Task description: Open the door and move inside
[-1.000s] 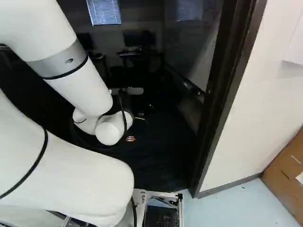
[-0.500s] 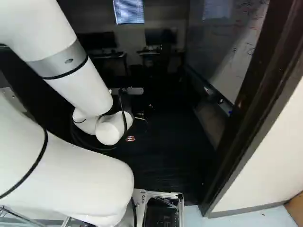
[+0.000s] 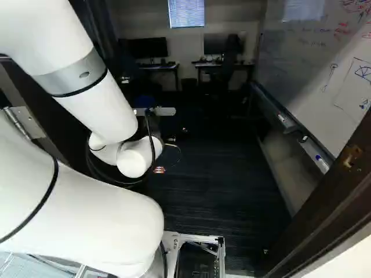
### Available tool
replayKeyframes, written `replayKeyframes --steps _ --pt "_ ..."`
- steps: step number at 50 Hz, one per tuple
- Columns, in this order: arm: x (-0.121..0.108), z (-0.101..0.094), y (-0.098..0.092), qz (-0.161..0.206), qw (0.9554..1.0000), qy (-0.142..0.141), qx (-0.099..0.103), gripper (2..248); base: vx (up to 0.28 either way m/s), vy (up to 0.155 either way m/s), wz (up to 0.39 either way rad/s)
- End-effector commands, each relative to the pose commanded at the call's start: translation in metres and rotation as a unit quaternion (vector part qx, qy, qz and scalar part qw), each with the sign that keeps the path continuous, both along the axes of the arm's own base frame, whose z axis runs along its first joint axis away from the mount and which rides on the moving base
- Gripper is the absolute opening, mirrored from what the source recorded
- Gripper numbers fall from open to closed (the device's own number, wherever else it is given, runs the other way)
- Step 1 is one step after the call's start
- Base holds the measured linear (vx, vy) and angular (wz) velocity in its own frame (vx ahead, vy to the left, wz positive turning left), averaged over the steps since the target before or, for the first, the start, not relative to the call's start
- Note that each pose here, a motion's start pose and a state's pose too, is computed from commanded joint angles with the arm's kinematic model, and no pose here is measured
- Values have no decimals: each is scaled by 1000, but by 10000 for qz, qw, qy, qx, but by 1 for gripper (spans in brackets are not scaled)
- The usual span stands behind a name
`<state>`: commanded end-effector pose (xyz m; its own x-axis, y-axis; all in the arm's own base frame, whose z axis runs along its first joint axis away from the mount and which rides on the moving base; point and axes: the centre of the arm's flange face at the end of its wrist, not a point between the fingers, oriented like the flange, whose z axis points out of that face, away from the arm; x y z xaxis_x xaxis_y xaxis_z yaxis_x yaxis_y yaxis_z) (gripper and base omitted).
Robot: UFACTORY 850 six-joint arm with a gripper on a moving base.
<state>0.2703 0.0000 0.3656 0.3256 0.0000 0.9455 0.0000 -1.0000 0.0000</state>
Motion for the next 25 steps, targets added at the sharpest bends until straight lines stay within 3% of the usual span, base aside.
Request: replayKeyframes --steps 25 --pt "0 0 0 0 10000 0 0 247 130 3 -7"
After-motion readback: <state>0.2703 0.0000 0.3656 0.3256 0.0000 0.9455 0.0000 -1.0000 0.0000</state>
